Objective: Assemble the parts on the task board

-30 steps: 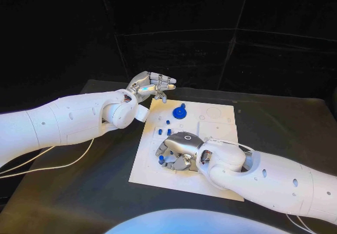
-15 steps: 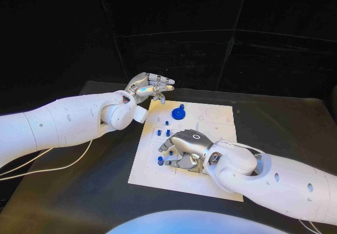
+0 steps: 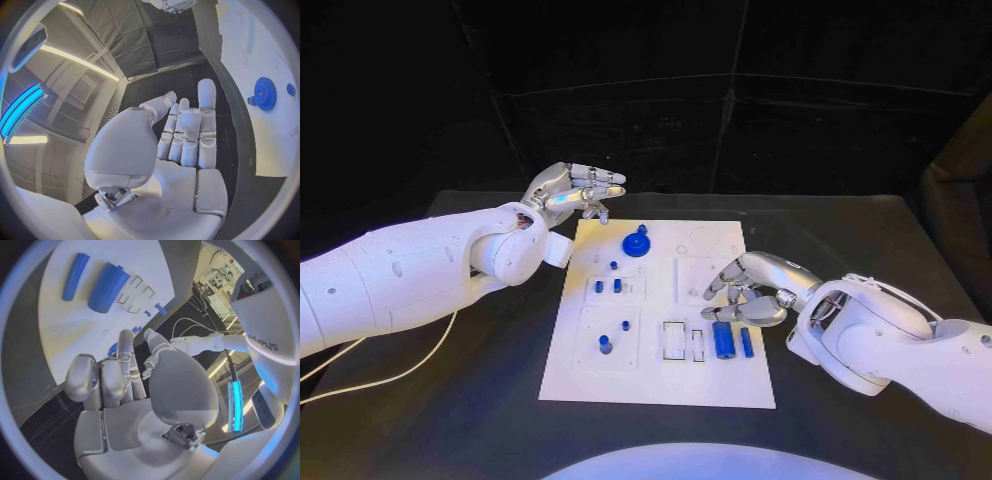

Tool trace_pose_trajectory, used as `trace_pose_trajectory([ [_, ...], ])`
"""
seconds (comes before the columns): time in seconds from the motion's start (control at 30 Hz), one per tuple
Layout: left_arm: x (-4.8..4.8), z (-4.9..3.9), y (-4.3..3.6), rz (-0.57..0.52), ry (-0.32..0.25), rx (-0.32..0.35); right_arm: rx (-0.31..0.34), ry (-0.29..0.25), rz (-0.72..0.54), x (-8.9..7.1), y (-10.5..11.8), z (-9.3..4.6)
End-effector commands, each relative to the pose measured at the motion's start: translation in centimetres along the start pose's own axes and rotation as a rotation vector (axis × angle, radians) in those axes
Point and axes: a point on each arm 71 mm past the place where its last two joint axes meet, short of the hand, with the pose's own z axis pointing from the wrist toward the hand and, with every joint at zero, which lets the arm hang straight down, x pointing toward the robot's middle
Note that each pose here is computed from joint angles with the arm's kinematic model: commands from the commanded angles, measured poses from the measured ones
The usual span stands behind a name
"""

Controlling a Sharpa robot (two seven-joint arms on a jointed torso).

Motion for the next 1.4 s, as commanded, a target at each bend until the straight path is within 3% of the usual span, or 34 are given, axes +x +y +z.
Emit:
trace_pose_trajectory([
  [0.03, 0.09, -0.05, -0.12, -0.008, 0.011, 0.004, 0.210, 0.021, 0.094, -0.2, -1.7, -1.0],
  [0.23, 0.01, -0.12, -0.10, -0.008, 0.011, 0.003, 0.320, 0.040, 0.008, -0.2, -2.9, -2.2],
  [0.4, -0.01, -0.15, -0.08, -0.008, 0.011, 0.003, 0.365, 0.081, -0.069, 1.0, -3.0, -2.3],
  [1.07, -0.29, -0.25, -0.03, -0.007, 0.008, 0.000, 0.298, 0.107, -0.158, 3.2, -1.2, -0.8],
  [1.4, -0.38, -0.32, -0.01, -0.007, 0.008, -0.003, 0.295, 0.155, -0.185, 4.5, -0.9, -0.2],
])
